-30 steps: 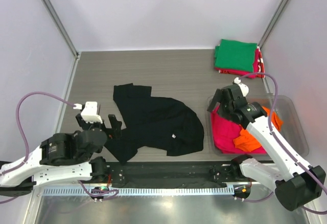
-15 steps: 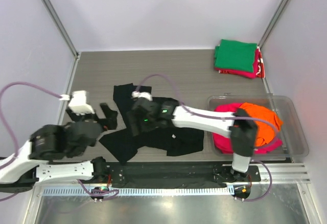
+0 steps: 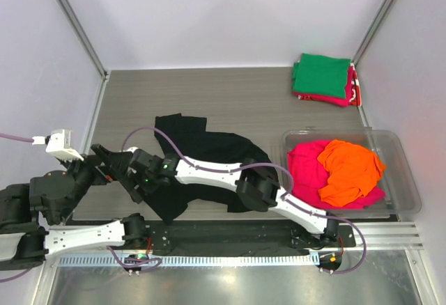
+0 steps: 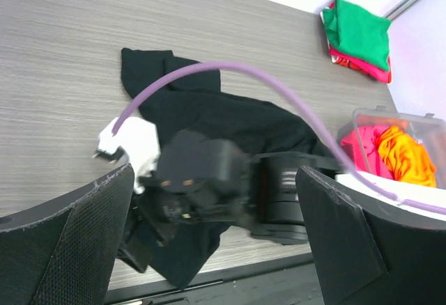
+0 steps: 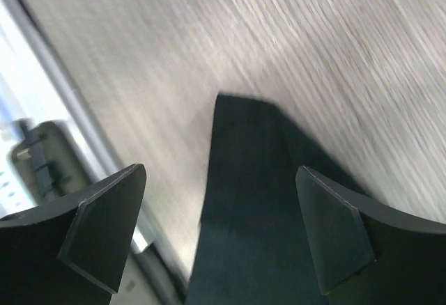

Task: Fold and stack the t-shirts
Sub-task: Flatten the tshirt out

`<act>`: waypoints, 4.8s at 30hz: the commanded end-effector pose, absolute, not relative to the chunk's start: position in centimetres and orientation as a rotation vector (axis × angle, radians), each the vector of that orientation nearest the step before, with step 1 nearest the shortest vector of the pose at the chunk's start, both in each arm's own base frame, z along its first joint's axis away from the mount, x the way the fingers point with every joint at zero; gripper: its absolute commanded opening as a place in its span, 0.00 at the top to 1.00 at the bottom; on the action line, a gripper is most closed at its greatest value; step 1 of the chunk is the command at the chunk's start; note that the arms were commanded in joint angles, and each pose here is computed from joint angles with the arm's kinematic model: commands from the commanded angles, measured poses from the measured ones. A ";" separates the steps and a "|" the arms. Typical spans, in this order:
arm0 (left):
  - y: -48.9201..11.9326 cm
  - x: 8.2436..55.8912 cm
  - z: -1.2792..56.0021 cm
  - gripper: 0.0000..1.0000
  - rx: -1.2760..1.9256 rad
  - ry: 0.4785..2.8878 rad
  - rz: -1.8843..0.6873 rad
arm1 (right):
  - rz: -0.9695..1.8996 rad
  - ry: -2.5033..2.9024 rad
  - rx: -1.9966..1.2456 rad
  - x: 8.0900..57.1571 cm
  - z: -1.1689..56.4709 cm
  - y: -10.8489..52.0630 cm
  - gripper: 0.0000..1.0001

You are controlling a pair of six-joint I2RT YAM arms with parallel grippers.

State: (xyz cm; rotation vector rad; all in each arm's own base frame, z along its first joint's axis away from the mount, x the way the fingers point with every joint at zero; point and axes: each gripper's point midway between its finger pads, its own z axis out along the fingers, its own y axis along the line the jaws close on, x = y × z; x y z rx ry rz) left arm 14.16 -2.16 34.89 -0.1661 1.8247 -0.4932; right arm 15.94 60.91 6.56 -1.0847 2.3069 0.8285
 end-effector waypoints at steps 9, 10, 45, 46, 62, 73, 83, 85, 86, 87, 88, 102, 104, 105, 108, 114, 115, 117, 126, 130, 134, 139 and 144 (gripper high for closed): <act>-2.7 14.3 34.3 0.00 -0.126 1.832 -0.461 | 0.510 2.229 -1.089 20.6 2.4 60.8 0.05; -2.7 14.3 34.2 0.00 -0.125 1.834 -0.458 | 0.445 2.264 -1.104 20.7 1.4 59.7 0.09; -7.3 15.9 33.5 0.00 -0.039 1.899 -0.296 | 0.335 2.169 -0.322 25.1 26.9 30.3 0.99; -7.8 16.1 33.5 0.00 -0.037 1.898 -0.282 | 0.325 2.156 -0.247 25.6 27.8 27.6 0.99; -15.5 23.5 23.9 0.00 0.013 2.288 -0.110 | 0.207 1.919 0.228 19.0 34.6 7.2 0.99; -16.8 29.3 14.1 0.06 -0.181 2.465 -0.241 | 0.142 1.921 0.243 18.1 34.3 5.0 0.99; -18.8 31.5 8.8 0.12 -0.221 2.584 -0.355 | 0.114 1.919 0.215 18.6 34.6 5.4 0.99; -18.0 30.2 7.9 0.12 -0.272 2.598 -0.348 | 0.113 1.920 0.217 18.6 34.5 5.4 0.99; -17.4 29.7 7.6 0.13 -0.307 2.593 -0.327 | 0.113 1.925 0.217 18.6 34.3 5.4 0.99; -16.6 29.5 7.3 0.13 -0.389 2.575 -0.289 | 0.113 1.928 0.217 18.6 34.0 5.5 0.99; -15.7 28.4 6.5 0.13 -0.418 2.568 -0.267 | 0.115 1.933 0.213 18.6 33.9 5.7 0.99; -15.7 29.0 2.2 0.47 -0.603 2.547 -0.252 | 0.119 1.958 0.161 19.5 33.7 7.6 0.99; -16.2 30.1 2.8 0.57 -0.605 2.526 -0.277 | 0.127 1.958 0.163 19.5 33.8 7.6 0.99; -16.4 30.4 3.0 0.72 -0.600 2.521 -0.281 | 0.137 1.955 0.164 19.4 34.0 7.6 0.99; -16.6 31.1 4.9 1.00 -0.572 2.492 -0.292 | 0.162 1.947 0.174 19.1 34.5 7.4 0.99; -14.2 30.3 16.2 1.00 -0.497 2.354 -0.244 | 0.189 1.904 0.202 18.4 36.9 6.0 0.99; -12.9 29.1 17.5 1.00 -0.474 2.363 -0.184 | 0.196 1.887 0.215 18.2 37.5 5.5 0.99; -11.9 28.5 23.8 1.00 -0.465 2.248 -0.229 | 0.213 1.844 0.245 17.7 39.1 4.3 0.99; -11.9 29.1 26.3 0.93 -0.168 2.499 -0.013 | 0.193 1.819 0.323 17.6 39.0 3.0 0.99; -13.1 31.5 17.6 0.63 -0.119 2.803 0.002 | 0.124 1.930 0.305 19.0 35.1 5.9 0.99; -13.1 31.7 14.6 0.23 -0.137 2.837 0.039 | 0.081 2.017 0.291 19.7 32.0 7.8 0.99; -10.8 31.2 14.1 0.23 -0.243 2.715 0.079 | 0.045 2.044 0.249 20.1 30.5 8.5 0.99; -9.7 29.8 13.4 0.31 -0.328 2.614 0.028 | 0.010 2.057 0.205 20.6 29.5 9.2 0.99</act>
